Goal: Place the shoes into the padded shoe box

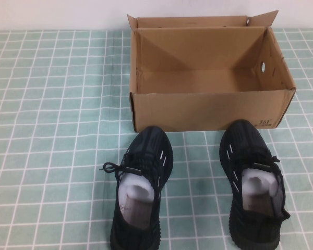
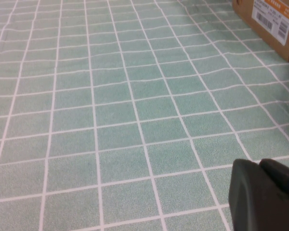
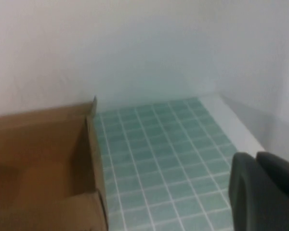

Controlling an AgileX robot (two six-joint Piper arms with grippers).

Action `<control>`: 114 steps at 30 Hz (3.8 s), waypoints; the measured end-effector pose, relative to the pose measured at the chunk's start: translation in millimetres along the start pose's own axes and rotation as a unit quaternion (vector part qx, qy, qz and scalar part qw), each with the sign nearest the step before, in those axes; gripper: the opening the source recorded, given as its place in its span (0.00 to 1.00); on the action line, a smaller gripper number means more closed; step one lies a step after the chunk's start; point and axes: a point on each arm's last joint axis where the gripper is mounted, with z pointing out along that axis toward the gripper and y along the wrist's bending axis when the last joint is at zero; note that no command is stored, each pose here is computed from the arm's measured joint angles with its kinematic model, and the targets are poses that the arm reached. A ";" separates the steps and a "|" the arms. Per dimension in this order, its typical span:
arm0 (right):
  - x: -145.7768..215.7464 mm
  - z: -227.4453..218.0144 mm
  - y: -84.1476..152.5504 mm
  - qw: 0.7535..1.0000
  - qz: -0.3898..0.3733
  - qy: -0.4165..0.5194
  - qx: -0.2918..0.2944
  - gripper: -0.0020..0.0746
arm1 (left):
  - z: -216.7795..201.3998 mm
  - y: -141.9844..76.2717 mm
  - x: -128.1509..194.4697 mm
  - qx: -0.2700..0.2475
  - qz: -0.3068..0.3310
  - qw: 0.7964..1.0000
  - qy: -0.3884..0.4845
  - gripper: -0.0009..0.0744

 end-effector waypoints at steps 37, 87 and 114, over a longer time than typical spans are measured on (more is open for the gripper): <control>142.4 126.3 139.7 0.708 -0.490 0.396 -0.318 0.44 | 0.0 0.0 0.0 0.000 0.000 1.000 0.000 0.01; 6.2 171.0 223.0 0.902 0.048 0.244 -0.352 0.02 | 0.0 0.0 0.0 0.000 0.000 1.000 0.000 0.01; 47.9 313.4 228.3 0.918 0.043 0.258 -0.299 0.02 | 0.0 0.0 0.0 0.000 0.000 1.000 0.000 0.01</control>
